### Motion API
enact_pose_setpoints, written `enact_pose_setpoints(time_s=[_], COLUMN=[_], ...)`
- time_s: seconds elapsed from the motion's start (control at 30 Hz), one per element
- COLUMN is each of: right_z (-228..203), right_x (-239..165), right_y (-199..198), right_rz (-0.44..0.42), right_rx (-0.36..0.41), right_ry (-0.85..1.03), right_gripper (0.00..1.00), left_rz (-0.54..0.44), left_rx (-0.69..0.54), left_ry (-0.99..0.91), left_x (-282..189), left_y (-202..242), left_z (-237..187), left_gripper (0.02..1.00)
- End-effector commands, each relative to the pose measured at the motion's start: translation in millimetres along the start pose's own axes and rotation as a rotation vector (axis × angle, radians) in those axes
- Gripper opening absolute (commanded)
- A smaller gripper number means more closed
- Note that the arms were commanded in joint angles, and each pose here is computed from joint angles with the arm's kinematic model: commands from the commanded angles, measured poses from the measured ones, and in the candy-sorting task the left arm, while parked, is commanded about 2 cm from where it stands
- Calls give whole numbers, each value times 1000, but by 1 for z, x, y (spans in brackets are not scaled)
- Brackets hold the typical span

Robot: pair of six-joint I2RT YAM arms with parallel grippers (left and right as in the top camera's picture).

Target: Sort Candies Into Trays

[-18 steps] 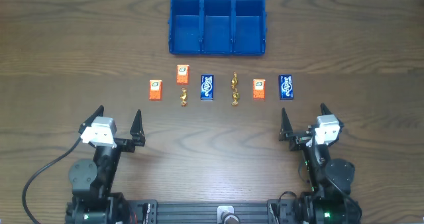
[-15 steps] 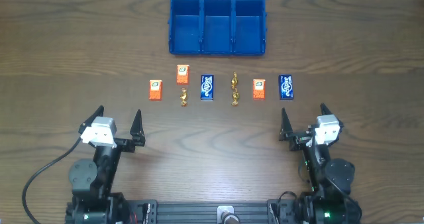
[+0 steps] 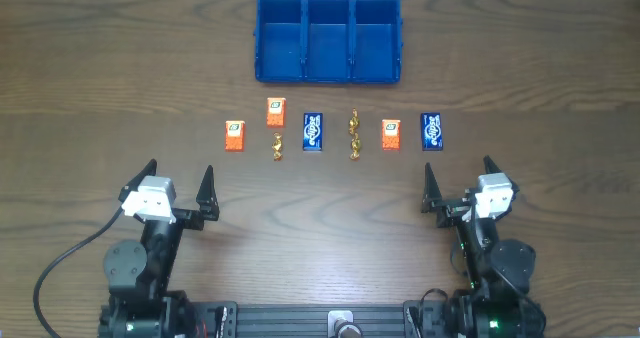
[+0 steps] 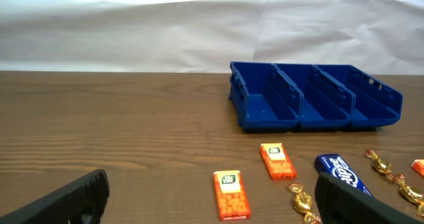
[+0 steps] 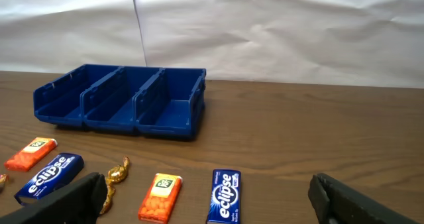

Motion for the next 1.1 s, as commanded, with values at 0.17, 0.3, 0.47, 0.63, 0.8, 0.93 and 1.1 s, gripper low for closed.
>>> enact_pose_setpoints(time_s=[0.17, 0.3, 0.47, 0.63, 0.8, 0.93, 1.1], right_z=[-1, -1, -1, -1, -1, -1, -1], right_x=[0, 0, 0, 0, 0, 0, 0], right_y=[-1, -1, -1, -1, -1, -1, -1], right_rz=[-11, -11, -11, -11, -11, -11, -11], right_rx=[-11, -11, -11, -11, -11, -11, -11], right_ry=[2, 2, 2, 2, 2, 2, 2], right_gripper=[998, 998, 998, 998, 998, 998, 998], left_rz=[1, 0, 1, 0, 0, 0, 16], left_rx=[6, 6, 6, 6, 6, 6, 23], left_ry=[47, 47, 47, 47, 47, 47, 43], left_x=[1, 1, 1, 1, 1, 1, 1], left_y=[3, 3, 3, 3, 3, 3, 4], left_z=[-11, -11, -11, -11, -11, -11, -11], left_gripper=[998, 998, 998, 998, 998, 998, 996])
Point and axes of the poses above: each gripper's point midway between its finger pads, its own x axis out along the fingers, its own y axis along the line the jaws close on, z = x × y, the point moved 10 cm from there along -x, back along the fingers, and after that the axes turned 14 degrees about -x, right-handed, at the moved point
